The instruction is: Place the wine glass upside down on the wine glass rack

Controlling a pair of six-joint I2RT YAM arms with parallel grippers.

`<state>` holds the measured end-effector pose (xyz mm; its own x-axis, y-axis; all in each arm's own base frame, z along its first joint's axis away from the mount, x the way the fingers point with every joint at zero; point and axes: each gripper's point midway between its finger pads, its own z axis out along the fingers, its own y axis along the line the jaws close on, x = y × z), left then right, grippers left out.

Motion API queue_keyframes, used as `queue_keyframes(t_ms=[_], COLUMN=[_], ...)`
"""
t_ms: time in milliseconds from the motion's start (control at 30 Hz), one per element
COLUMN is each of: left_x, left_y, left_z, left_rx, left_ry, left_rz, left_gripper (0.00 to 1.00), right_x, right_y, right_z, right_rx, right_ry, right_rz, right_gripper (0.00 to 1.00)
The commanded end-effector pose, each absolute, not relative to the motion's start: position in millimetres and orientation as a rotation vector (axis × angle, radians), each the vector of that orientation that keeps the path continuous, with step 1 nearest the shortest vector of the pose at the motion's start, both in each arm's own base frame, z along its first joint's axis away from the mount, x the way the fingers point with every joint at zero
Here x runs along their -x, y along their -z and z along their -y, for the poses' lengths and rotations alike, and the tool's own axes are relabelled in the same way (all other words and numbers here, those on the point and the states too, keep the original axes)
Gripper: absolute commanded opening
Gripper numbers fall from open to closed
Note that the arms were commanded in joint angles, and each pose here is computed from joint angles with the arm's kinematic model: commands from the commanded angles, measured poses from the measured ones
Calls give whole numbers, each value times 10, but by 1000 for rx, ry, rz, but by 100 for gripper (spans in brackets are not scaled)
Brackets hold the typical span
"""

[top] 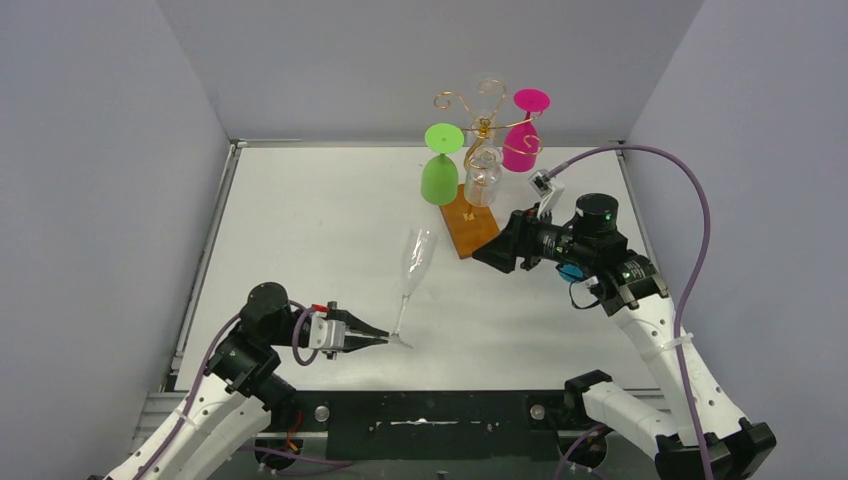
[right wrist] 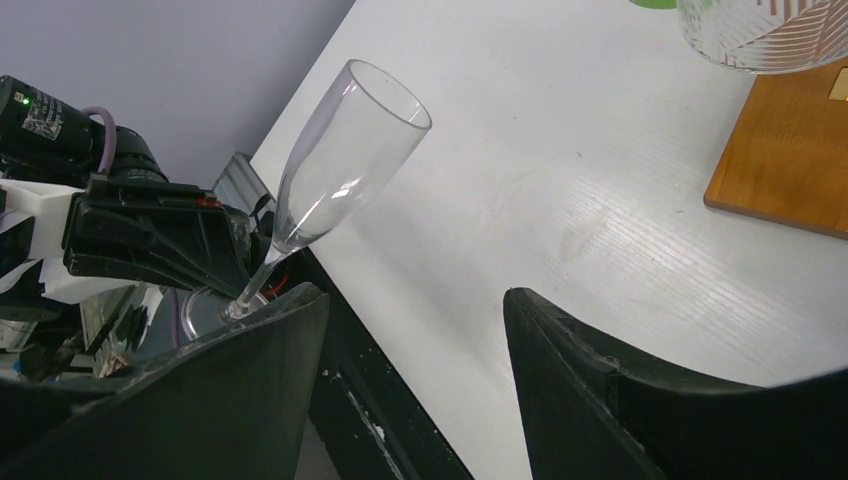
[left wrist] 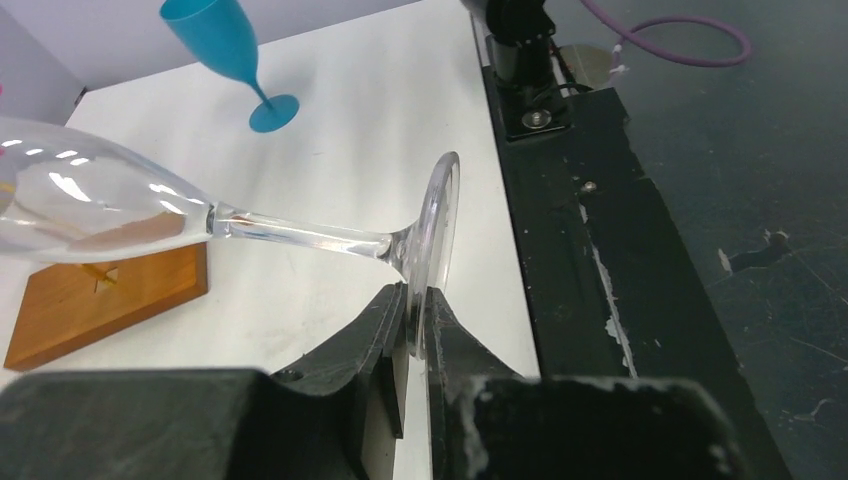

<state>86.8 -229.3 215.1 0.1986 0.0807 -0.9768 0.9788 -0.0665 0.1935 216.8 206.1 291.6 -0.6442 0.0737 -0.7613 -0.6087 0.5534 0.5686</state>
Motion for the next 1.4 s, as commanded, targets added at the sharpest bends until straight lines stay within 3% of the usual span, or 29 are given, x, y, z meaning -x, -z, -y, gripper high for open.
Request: queue_keyframes(t_ms=[0, 567, 1033, 1367], left_x=[-1023, -1386, -1612, -1461], left_y=[-2372, -2731, -2891, -3189], left_z=[2317, 2406, 2484, 2483], left_rx=[-1339, -841, -501, -402], left_ry=[987, 1197, 1383, 1589], left_rz=[-1063, -1329, -1543, -1408], left_gripper=[0, 0, 0, 0], right_x=[-2204, -1997, -1752, -1714], right_y=[-3179, -3394, -3403, -3201], right_z=[-2011, -2220, -2842, -3070], right_rx=[452, 451, 533, 593], right_ry=[-1058, -1188, -1358, -1361], right_rz=[-1881, -1643, -1625, -1713], right_gripper=[66, 56, 46, 41])
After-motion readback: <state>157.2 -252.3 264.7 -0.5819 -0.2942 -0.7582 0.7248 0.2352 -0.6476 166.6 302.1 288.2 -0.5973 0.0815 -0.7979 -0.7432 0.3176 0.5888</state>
